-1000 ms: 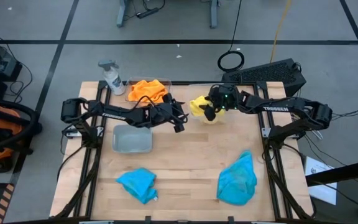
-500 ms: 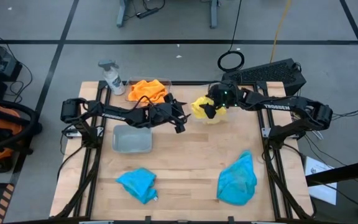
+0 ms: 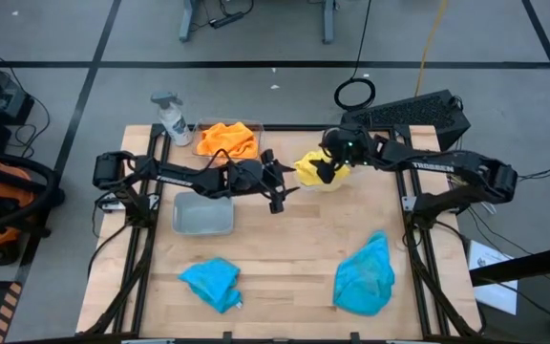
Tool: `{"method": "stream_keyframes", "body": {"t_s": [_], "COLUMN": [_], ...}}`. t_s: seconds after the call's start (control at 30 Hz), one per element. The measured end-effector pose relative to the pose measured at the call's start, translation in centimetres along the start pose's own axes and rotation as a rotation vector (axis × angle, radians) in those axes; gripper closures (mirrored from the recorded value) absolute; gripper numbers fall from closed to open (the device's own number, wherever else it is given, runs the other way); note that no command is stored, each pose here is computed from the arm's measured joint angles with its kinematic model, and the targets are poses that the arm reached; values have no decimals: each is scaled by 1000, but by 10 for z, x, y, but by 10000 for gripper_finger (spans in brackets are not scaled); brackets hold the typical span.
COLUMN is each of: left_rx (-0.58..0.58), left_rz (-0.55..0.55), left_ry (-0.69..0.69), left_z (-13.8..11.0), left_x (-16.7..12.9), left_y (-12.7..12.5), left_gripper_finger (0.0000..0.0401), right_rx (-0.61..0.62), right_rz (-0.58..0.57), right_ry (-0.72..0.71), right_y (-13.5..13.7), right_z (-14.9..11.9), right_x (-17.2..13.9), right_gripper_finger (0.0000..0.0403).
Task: Sort microfiber towel by color & place in baskets
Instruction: Adjust the right transparent bin
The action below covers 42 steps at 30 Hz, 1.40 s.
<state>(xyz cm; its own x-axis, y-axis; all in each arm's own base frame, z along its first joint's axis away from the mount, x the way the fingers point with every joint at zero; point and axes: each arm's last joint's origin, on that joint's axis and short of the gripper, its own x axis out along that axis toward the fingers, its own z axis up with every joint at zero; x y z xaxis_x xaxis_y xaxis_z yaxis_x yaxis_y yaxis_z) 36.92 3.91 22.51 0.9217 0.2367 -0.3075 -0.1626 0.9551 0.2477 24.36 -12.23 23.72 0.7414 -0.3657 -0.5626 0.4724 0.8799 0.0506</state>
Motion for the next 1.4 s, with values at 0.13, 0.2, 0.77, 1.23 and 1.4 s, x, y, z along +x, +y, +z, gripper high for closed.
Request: {"method": "stream_keyframes", "body": {"t_s": [0.13, 0.2, 0.77, 1.23, 1.4], "left_rx": [6, 29, 71, 155, 156], "left_rz": [-30, -30, 187, 253, 270], "left_ry": [-33, -39, 60, 171, 170], "left_z": [-4, -11, -34, -22, -20], "left_x": [8, 16, 31, 10, 9], "left_y": [-8, -10, 10, 6, 6], "left_gripper_finger": [139, 139, 139, 139, 139], "right_rx": [-24, -32, 1, 41, 72], "right_rz": [24, 9, -437, -738, -598], "right_ry": [-54, -42, 182, 155, 97], "right_y": [9, 11, 14, 3, 6], "right_z": [7, 6, -32, -86, -98], "right_x": [-24, -37, -106, -81, -65], "right_gripper_finger": [87, 96, 292, 400, 401]}}
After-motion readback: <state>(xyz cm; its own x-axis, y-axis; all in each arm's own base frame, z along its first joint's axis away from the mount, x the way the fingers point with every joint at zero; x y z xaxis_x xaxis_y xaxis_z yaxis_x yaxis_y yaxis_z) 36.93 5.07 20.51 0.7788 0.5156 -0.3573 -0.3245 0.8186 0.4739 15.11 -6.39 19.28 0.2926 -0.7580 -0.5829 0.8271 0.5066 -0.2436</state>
